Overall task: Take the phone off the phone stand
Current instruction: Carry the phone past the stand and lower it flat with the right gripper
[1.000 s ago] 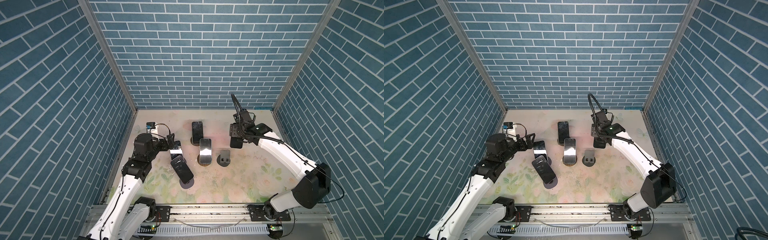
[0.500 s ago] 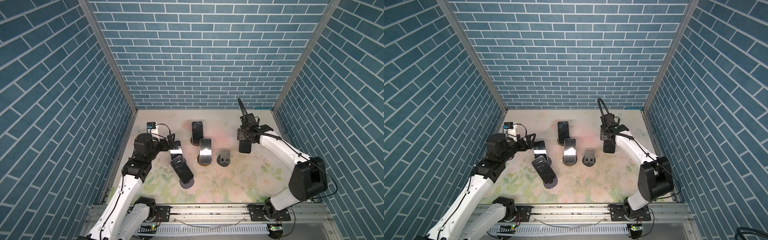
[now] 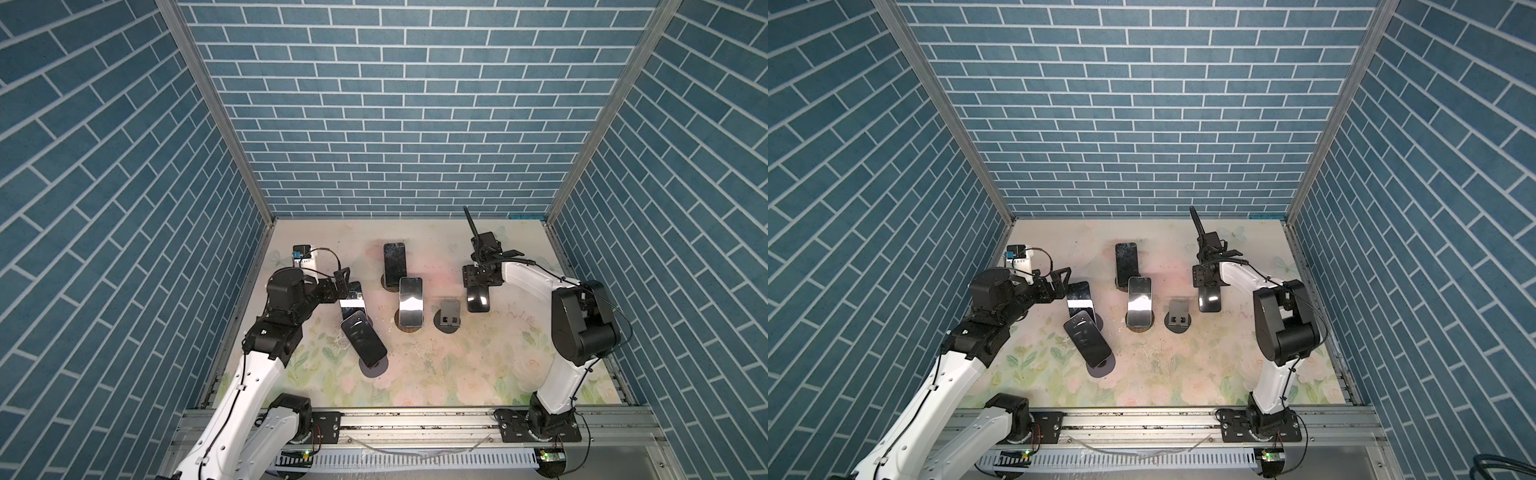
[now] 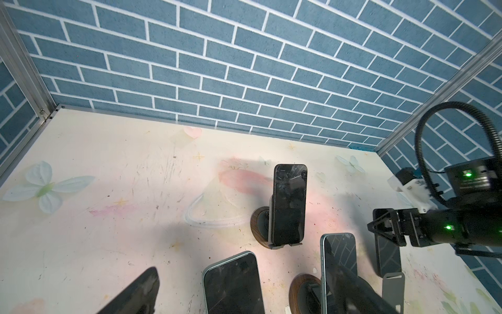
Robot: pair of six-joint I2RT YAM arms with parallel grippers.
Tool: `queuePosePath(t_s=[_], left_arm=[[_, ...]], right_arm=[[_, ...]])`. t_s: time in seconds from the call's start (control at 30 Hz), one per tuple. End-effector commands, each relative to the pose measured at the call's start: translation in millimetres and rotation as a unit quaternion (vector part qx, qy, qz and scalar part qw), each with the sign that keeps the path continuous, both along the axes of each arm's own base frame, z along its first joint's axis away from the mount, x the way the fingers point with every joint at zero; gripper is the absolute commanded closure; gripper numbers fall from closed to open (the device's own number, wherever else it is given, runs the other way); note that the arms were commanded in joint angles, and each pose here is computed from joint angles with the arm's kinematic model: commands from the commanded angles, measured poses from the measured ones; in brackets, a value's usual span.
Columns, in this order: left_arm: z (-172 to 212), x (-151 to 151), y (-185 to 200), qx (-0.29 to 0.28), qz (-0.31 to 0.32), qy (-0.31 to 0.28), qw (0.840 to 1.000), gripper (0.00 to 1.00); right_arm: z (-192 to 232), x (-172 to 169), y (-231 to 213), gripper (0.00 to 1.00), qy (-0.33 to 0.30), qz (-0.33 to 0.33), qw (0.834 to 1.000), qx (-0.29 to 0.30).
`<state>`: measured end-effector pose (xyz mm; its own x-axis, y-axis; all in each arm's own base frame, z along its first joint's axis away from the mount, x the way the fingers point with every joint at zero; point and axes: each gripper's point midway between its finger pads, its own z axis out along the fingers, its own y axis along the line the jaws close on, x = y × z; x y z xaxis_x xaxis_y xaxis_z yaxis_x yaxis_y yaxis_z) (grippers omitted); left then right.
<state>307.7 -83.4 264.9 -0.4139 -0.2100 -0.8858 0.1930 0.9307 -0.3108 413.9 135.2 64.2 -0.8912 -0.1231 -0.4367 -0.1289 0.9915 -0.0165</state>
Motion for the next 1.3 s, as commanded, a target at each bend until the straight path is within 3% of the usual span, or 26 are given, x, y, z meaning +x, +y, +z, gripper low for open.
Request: queuePosePath(t_s=[0.0, 0.53, 1.27], left_arm=[[-2, -3, 1, 0.001, 0.002, 0.001, 1.0, 0.0], [0, -5, -1, 0.006, -0.006, -0.002, 1.0, 0.0], [-1, 1, -3, 0.01, -0.011, -0.002, 1.0, 0.0]], right_arm=[[21, 29, 9, 0.54, -0.035, 0.023, 0.999, 0.016], [-24, 54, 6, 0.51, 0.01, -0.002, 1.0, 0.012], [-51, 53, 7, 0.41, 0.048, -0.013, 0.999, 0.009]])
